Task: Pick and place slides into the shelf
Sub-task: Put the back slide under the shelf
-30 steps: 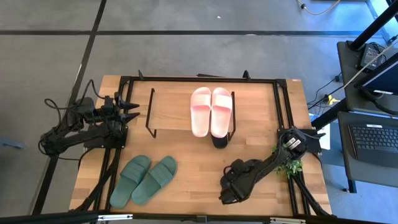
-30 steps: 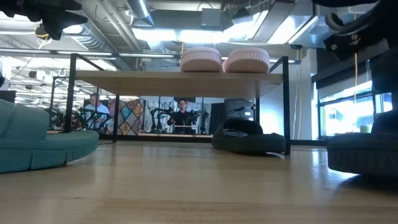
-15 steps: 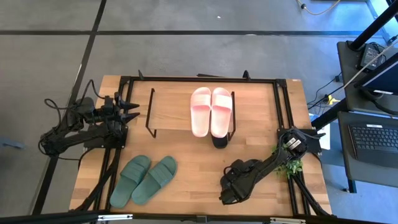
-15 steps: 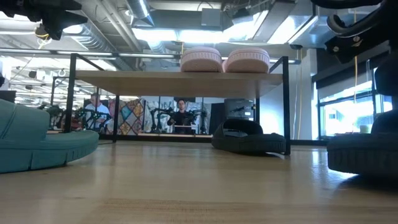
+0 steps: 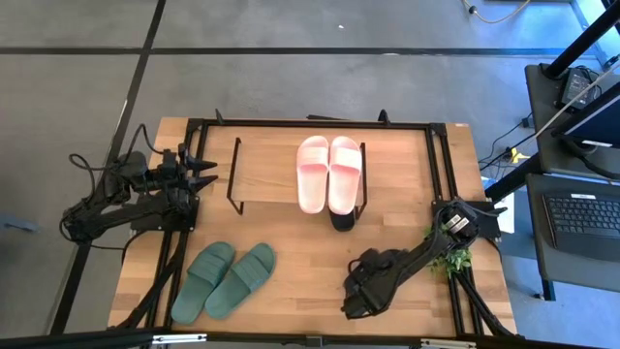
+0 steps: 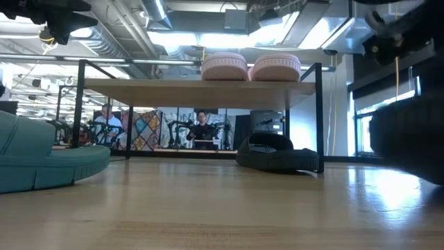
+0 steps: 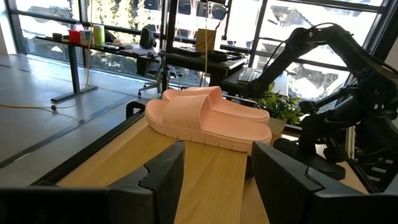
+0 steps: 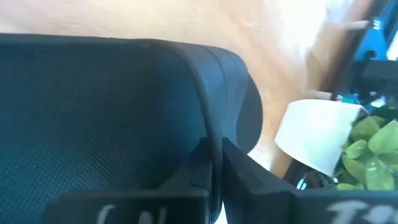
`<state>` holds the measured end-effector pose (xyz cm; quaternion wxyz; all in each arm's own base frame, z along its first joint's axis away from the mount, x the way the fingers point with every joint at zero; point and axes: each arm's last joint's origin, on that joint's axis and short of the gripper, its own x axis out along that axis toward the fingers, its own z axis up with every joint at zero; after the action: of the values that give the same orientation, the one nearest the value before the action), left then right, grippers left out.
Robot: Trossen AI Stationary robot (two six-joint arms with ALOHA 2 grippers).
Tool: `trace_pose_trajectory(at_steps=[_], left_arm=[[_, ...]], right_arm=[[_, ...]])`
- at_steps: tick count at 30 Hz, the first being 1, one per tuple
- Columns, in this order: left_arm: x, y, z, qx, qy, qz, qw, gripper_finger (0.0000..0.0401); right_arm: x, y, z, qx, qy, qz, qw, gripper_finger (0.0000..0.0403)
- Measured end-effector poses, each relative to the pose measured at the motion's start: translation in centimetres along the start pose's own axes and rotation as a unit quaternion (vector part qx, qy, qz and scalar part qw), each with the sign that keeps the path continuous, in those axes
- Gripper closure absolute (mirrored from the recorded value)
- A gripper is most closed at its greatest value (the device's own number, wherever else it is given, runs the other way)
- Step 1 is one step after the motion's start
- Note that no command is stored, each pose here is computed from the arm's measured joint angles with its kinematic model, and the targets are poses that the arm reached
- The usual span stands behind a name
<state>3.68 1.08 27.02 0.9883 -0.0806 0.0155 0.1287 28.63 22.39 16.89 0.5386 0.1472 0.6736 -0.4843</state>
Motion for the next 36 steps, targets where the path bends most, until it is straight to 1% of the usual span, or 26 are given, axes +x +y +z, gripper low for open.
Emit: trace_pose_trajectory(at_steps=[5,8,11,13,15,18,20,22,24,30,36], left_arm=[[0.0,0.0,0.0,0.0,0.0,0.0,1.0,0.0222],[0.0,0.0,0.0,0.0,0.0,0.0,1.0,0.0222],[0.0,0.0,0.0,0.0,0.0,0.0,1.0,0.0222],[0.0,0.0,0.0,0.0,0.0,0.0,1.0,0.0222],[0.0,0.0,0.0,0.0,0.0,0.0,1.0,0.0222],[0.0,0.0,0.0,0.0,0.0,0.0,1.0,0.0222],[0.0,0.0,0.0,0.0,0.0,0.0,1.0,0.0222],[0.0,0.0,0.0,0.0,0.0,0.0,1.0,0.0222],[0.0,0.0,0.0,0.0,0.0,0.0,1.0,0.0222],[0.0,0.0,0.0,0.0,0.001,0.0,1.0,0.0222],[0.0,0.0,0.0,0.0,0.001,0.0,1.0,0.0222]], right_arm=[[-2.7,0.2,-0.5,-0.046,-0.007,0.057,0.997,0.039],[-4.7,0.2,-0.8,-0.081,-0.027,0.104,0.991,0.039],[-6.7,0.1,-0.8,-0.103,-0.076,0.143,0.981,0.039],[-8.0,0.0,-0.5,-0.123,-0.127,0.165,0.97,0.039],[-9.1,0.1,0.0,-0.142,-0.185,0.186,0.954,0.039],[-10.3,0.8,1.4,-0.172,-0.272,0.21,0.923,0.039],[-10.7,1.4,2.6,-0.192,-0.312,0.221,0.904,0.039],[-10.8,2.1,3.9,-0.218,-0.333,0.219,0.891,0.039],[-10.4,2.8,5.3,-0.246,-0.343,0.207,0.883,0.039],[-8.1,4.6,8.5,-0.322,-0.345,0.129,0.872,0.039],[-5.7,6.4,10.4,-0.356,-0.345,0.067,0.866,0.039]])
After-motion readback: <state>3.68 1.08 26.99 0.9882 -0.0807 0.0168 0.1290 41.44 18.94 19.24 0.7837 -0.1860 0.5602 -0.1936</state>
